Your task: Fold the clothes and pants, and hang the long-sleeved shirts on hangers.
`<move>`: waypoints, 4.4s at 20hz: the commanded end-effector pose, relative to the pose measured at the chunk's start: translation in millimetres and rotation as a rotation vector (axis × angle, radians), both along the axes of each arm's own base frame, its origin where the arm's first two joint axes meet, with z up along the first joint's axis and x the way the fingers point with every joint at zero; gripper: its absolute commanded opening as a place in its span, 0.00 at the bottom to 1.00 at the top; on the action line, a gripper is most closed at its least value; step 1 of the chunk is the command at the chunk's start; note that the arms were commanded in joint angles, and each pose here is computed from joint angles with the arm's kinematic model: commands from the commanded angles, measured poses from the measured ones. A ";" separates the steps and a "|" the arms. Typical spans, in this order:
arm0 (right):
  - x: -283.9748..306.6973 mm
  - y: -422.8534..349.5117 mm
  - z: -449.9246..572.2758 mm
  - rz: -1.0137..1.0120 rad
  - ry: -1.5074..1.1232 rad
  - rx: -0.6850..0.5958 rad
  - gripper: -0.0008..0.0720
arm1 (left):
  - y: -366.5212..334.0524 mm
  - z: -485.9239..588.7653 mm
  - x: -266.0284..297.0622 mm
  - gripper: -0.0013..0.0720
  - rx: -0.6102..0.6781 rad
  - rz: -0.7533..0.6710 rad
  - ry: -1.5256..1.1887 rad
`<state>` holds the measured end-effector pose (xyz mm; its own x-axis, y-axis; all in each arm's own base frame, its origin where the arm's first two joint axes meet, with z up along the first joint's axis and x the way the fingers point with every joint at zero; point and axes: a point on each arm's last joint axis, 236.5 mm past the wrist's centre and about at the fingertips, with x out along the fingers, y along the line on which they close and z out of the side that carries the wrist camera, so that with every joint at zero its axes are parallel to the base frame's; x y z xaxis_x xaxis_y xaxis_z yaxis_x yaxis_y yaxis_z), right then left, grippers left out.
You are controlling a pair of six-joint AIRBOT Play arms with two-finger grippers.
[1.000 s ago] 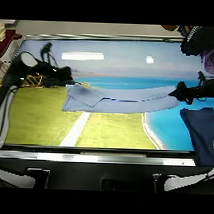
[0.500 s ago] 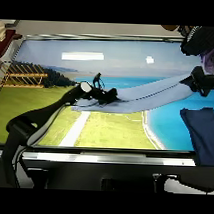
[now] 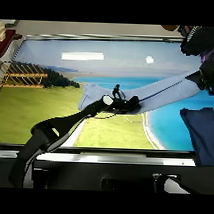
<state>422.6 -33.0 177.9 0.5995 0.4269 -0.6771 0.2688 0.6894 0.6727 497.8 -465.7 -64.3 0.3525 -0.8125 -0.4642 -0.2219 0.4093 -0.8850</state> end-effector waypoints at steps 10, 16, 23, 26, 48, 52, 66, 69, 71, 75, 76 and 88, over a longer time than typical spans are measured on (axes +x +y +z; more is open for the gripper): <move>29.6 61.3 -2.2 0.124 -0.077 -0.001 0.06 | 91.0 68.9 12.8 0.04 0.060 -0.231 -0.052; 43.9 223.2 -11.1 0.300 -0.120 0.080 0.06 | 320.7 170.8 8.5 0.04 0.512 -0.176 -0.177; 45.6 349.8 -57.0 0.351 -0.108 0.158 0.06 | 468.5 245.5 -42.7 0.04 0.710 0.008 -0.178; 50.9 372.5 -79.0 0.339 -0.095 0.180 0.06 | 483.0 246.6 -45.6 0.04 0.715 0.033 -0.166; 59.1 423.7 -161.8 0.261 -0.004 0.231 0.47 | 482.5 198.8 -56.0 0.04 0.696 -0.007 -0.049; 52.6 427.8 -142.1 0.280 -0.025 0.243 0.58 | 482.5 198.8 -56.0 0.04 0.696 -0.007 -0.049; 62.6 75.7 -113.9 0.207 0.054 0.074 0.93 | 482.5 198.8 -56.0 0.04 0.696 -0.007 -0.050; 44.3 57.0 -171.8 0.203 0.153 0.111 0.93 | 482.6 198.8 -56.1 0.04 0.707 -0.028 -0.068; 36.5 72.2 -203.8 0.250 0.195 0.160 0.93 | 482.5 198.8 -56.0 0.04 0.712 -0.039 -0.077; 35.8 110.0 -248.1 0.313 0.241 0.209 0.92 | 482.5 198.8 -56.0 0.04 0.712 -0.039 -0.078; 35.0 118.3 -257.3 0.327 0.253 0.206 0.92 | 482.6 198.8 -56.0 0.04 0.713 -0.039 -0.077; 47.5 179.4 -255.9 0.405 0.199 0.189 0.06 | 482.5 198.7 -56.0 0.04 0.712 -0.039 -0.078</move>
